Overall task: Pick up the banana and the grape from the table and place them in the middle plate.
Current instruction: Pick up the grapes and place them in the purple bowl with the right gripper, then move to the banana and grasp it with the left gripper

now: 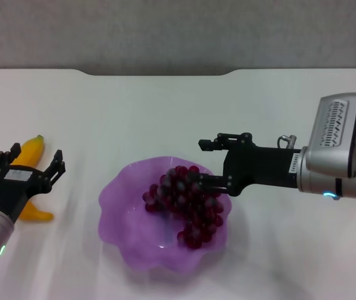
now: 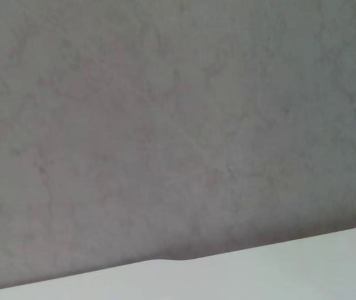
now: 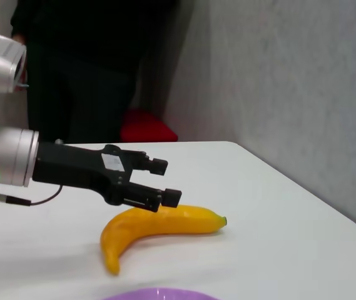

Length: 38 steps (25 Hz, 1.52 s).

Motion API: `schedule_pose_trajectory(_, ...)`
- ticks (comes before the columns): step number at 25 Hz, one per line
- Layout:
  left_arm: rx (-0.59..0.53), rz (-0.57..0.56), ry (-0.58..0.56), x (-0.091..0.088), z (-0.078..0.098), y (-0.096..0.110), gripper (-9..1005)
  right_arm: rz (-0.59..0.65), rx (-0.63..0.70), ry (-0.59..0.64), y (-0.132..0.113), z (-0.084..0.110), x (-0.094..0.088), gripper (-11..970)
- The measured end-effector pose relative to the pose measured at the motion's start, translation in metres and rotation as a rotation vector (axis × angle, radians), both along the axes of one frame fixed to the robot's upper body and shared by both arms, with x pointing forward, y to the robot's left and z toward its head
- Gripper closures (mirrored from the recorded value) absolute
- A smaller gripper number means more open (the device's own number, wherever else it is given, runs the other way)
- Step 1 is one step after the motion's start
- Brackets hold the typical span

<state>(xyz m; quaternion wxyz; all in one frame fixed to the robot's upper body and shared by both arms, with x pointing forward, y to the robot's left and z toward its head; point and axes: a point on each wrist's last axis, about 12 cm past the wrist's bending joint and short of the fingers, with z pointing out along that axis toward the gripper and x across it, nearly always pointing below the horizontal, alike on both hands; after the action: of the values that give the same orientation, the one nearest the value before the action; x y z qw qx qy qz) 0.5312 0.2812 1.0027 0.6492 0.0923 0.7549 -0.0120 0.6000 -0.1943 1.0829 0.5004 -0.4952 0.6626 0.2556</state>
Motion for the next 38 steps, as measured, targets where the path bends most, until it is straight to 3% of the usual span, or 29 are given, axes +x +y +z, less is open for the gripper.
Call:
schedule_pose_trajectory(5,0.000,0.001,0.001,-0.001,0.000,0.000,102,0.002,0.012,-0.008,0.003,0.006,0.003,336)
schedule_pose_trajectory(9,0.004,0.006,0.006,-0.002,-0.002,0.002,103,0.010,0.045,-0.054,0.007,0.023,0.008,209)
schedule_pose_trajectory(15,0.006,0.009,0.009,-0.003,-0.002,0.004,104,-0.083,0.117,-0.146,-0.019,0.049,0.009,279)
schedule_pose_trajectory(23,-0.003,0.021,0.009,-0.003,-0.002,0.006,105,-0.359,0.304,-0.267,-0.094,0.060,-0.015,475)
schedule_pose_trajectory(29,-0.034,0.045,0.006,-0.002,-0.001,0.006,105,-0.591,0.562,-0.471,-0.154,0.034,-0.071,691)
schedule_pose_trajectory(34,-0.077,0.091,0.025,0.002,-0.001,0.007,106,-0.774,0.586,-0.640,-0.169,0.000,-0.117,888)
schedule_pose_trajectory(36,-0.097,0.115,0.044,0.005,-0.002,0.008,106,-0.796,0.557,-0.623,-0.169,-0.007,-0.121,964)
schedule_pose_trajectory(38,-0.115,0.140,0.067,0.009,-0.002,0.009,106,-0.807,0.524,-0.579,-0.167,-0.016,-0.122,961)
